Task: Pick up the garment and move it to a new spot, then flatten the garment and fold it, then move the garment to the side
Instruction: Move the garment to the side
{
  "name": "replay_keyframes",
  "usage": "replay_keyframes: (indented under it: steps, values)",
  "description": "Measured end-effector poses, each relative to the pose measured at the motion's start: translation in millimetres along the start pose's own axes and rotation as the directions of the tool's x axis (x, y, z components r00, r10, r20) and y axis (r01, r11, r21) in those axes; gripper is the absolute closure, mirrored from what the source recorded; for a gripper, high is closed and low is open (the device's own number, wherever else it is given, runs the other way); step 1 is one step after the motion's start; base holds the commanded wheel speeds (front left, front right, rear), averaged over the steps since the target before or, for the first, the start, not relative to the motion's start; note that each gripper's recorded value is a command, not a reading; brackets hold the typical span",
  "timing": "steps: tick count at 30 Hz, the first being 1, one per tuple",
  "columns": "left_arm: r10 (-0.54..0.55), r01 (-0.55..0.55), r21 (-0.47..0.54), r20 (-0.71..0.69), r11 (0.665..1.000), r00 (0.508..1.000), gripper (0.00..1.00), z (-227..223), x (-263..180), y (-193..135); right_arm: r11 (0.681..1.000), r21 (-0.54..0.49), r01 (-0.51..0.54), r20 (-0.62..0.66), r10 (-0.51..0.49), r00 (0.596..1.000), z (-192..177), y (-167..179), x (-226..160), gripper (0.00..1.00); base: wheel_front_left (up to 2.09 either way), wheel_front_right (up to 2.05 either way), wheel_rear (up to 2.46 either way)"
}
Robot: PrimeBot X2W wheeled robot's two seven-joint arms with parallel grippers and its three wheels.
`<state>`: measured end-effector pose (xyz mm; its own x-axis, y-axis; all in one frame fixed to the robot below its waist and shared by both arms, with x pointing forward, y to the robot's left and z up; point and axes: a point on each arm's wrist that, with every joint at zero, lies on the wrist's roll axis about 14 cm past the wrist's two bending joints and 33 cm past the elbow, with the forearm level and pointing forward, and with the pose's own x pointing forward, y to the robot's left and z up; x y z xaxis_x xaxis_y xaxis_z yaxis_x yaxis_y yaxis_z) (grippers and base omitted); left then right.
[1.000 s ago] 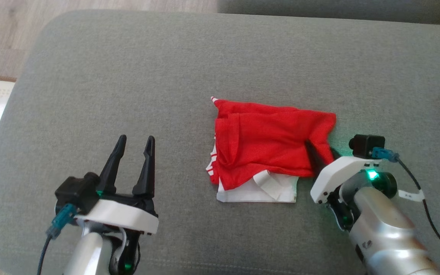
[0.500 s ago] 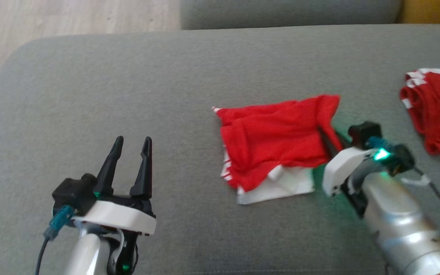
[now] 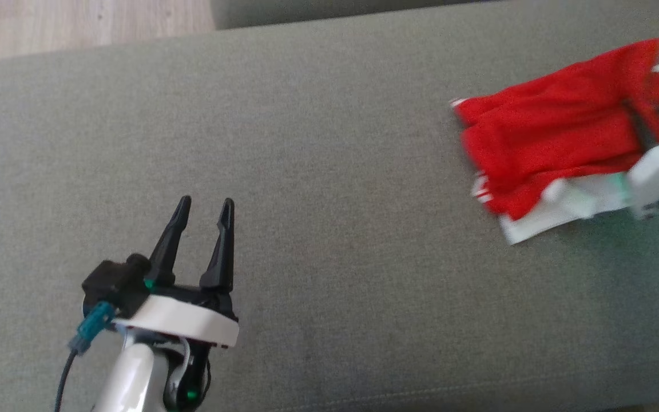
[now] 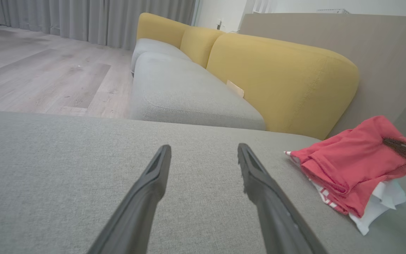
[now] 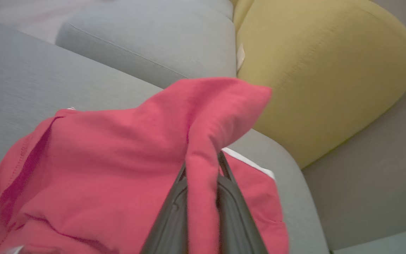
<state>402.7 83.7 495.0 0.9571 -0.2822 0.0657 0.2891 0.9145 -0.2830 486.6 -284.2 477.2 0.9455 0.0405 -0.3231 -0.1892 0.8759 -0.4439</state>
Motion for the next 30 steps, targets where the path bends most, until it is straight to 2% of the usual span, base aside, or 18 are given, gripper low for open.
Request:
replay_keyframes:
  steps: [2,11,30]
  values:
    - [-0.008,0.008,0.004,-0.007,1.000,1.000,0.00,-3.2,4.8,0.8,0.999,-0.025,0.041,-0.033,-0.042,0.999,-9.2,-24.5,-0.2,1.00,0.00,0.00,0.00]
    - [0.010,-0.010,0.003,-0.033,1.000,0.999,0.00,-15.6,16.9,14.1,0.985,-0.072,0.158,-0.135,-0.167,0.977,-40.7,-86.1,0.7,1.00,0.00,0.00,0.00]
    - [0.034,-0.034,0.006,-0.058,0.999,0.998,0.00,-27.8,26.8,31.2,0.977,-0.091,0.194,-0.326,-0.213,0.921,-94.7,-86.9,5.4,1.00,0.00,0.00,0.00]
